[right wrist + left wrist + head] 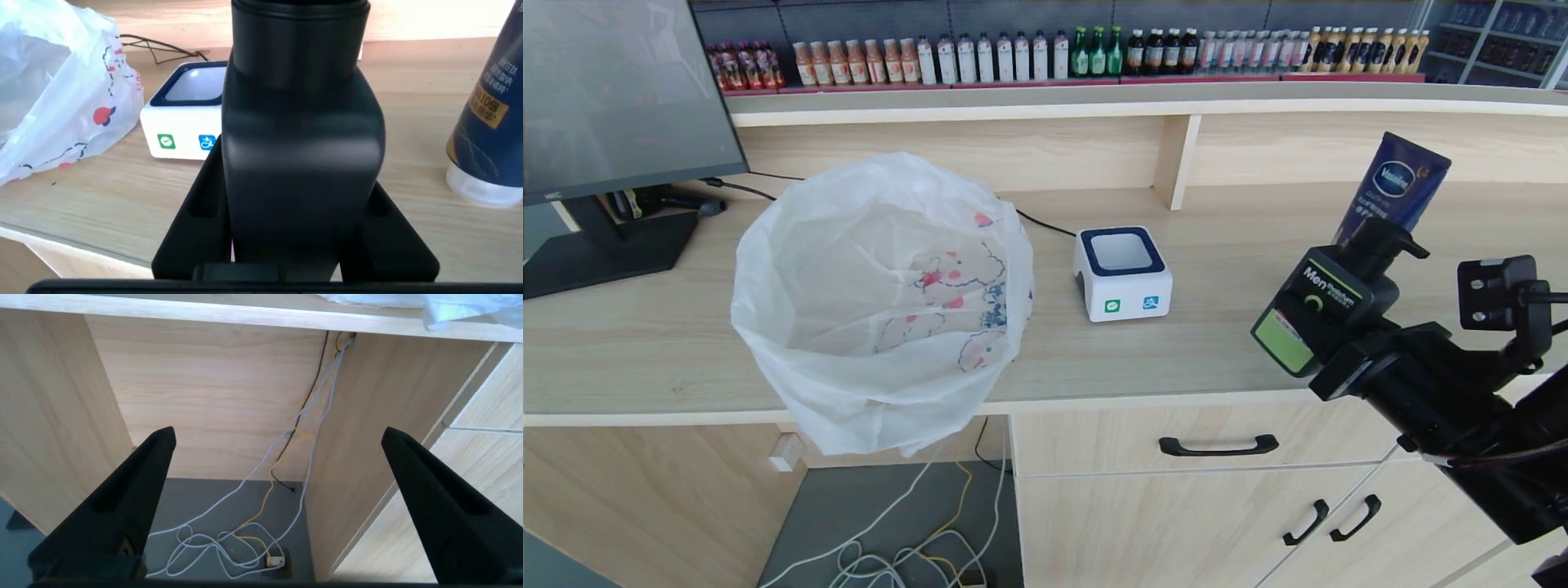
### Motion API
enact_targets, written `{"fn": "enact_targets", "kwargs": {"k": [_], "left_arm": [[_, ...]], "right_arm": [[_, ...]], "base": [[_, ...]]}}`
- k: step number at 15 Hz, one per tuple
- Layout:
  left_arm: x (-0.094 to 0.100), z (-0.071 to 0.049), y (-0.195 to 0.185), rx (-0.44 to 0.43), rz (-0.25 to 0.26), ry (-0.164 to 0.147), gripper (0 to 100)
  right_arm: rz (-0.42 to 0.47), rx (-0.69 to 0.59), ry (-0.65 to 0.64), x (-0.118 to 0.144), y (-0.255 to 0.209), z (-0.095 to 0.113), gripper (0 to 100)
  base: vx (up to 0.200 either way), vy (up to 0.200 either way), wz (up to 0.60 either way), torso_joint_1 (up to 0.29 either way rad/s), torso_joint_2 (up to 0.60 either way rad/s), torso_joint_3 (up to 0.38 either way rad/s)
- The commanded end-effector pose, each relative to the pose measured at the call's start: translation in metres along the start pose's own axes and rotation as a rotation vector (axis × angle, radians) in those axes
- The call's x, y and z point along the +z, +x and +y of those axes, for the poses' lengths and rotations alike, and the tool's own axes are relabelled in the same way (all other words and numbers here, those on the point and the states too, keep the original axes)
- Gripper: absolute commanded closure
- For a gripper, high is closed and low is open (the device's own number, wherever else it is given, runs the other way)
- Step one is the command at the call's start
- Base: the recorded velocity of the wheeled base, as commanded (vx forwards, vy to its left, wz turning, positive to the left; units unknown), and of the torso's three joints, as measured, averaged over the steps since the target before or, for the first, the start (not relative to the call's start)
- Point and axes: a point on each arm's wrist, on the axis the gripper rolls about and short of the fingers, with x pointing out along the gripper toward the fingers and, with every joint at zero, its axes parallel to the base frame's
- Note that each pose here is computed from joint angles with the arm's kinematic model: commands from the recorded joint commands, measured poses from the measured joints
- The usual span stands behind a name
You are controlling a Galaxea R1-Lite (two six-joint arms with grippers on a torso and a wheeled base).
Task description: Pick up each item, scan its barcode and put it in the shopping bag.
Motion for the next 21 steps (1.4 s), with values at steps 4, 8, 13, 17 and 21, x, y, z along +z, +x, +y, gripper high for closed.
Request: {"fn": "enact_targets", "kwargs": {"k": [4, 8, 13, 17, 21], "left_arm": [[0.000, 0.000, 0.000, 0.000, 0.000, 0.002, 0], [0.000, 0.000, 0.000, 0.000, 0.000, 0.002, 0], [0.000, 0.000, 0.000, 0.000, 0.000, 0.002, 0], [0.000, 0.000, 0.000, 0.000, 0.000, 0.001, 0], [0.000, 0.000, 0.000, 0.000, 0.000, 0.002, 0]], "right_arm": [[-0.013, 0.000, 0.003, 0.003, 0.000, 0.000, 100], [-0.019, 0.008, 0.003, 0.005, -0.001, 0.001, 100], [-0.048, 0.015, 0.020, 0.010, 0.003, 0.003, 100], [-0.095, 0.075, 0.088, 0.014, 0.027, 0.021, 100], [-0.170, 0.096, 0.155, 0.025, 0.054, 0.027, 100]], "base": [[0.000, 0.100, 0.00, 0.001, 0.00, 0.001], [0.000, 0.000, 0.00, 0.000, 0.00, 0.000], [0.000, 0.000, 0.00, 0.000, 0.00, 0.000], [0.000, 0.000, 0.00, 0.000, 0.00, 0.000], [0.000, 0.000, 0.00, 0.000, 0.00, 0.000]]}}
